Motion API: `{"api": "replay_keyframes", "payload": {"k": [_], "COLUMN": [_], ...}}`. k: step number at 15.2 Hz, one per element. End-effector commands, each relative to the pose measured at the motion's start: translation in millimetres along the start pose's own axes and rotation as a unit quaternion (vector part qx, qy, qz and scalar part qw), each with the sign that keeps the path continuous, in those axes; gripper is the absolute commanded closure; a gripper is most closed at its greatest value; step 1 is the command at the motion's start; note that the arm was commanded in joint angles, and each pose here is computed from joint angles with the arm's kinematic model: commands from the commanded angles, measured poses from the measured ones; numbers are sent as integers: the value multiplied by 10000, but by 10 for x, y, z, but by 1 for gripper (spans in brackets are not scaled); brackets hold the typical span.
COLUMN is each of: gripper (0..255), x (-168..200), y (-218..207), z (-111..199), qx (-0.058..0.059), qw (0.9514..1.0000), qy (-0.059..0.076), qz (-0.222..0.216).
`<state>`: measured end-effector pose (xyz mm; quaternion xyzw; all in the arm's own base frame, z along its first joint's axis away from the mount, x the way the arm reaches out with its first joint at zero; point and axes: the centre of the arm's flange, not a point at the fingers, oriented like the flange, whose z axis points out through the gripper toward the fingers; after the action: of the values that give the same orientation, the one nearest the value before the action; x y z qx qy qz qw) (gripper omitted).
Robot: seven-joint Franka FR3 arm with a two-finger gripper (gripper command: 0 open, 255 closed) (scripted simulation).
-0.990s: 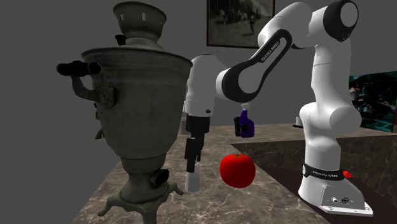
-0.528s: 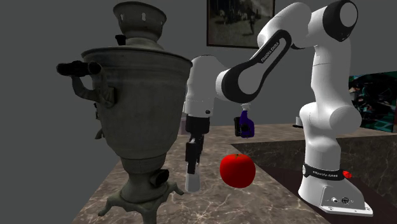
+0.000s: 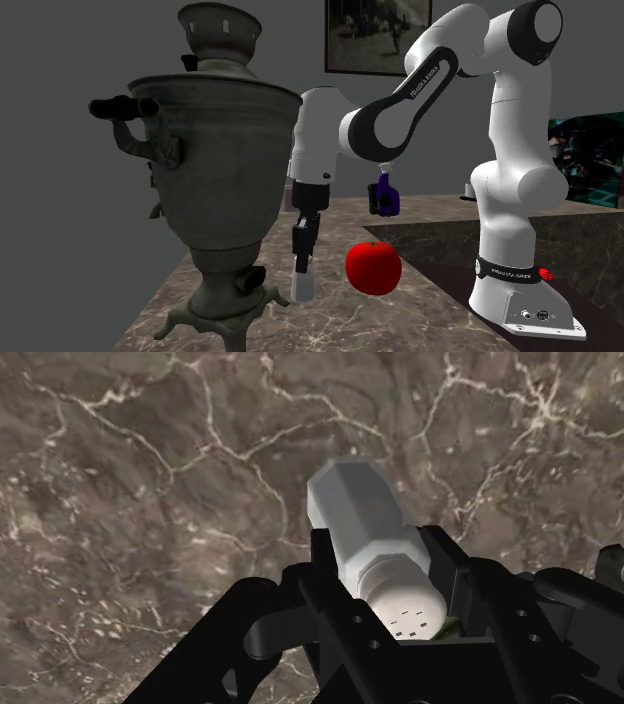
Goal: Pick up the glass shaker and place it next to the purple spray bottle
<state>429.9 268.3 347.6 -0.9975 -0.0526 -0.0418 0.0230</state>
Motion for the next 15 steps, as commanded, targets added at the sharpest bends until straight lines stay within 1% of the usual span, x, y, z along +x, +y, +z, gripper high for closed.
{"api": "replay_keyframes", "payload": {"k": [1, 15], "gripper": [255, 255], "x": [0, 63], "y": [-1, -32], "z": [3, -733], "qx": [0, 0], "qw": [10000, 10000], "qy": [-2, -2], "qz": [0, 0]}}
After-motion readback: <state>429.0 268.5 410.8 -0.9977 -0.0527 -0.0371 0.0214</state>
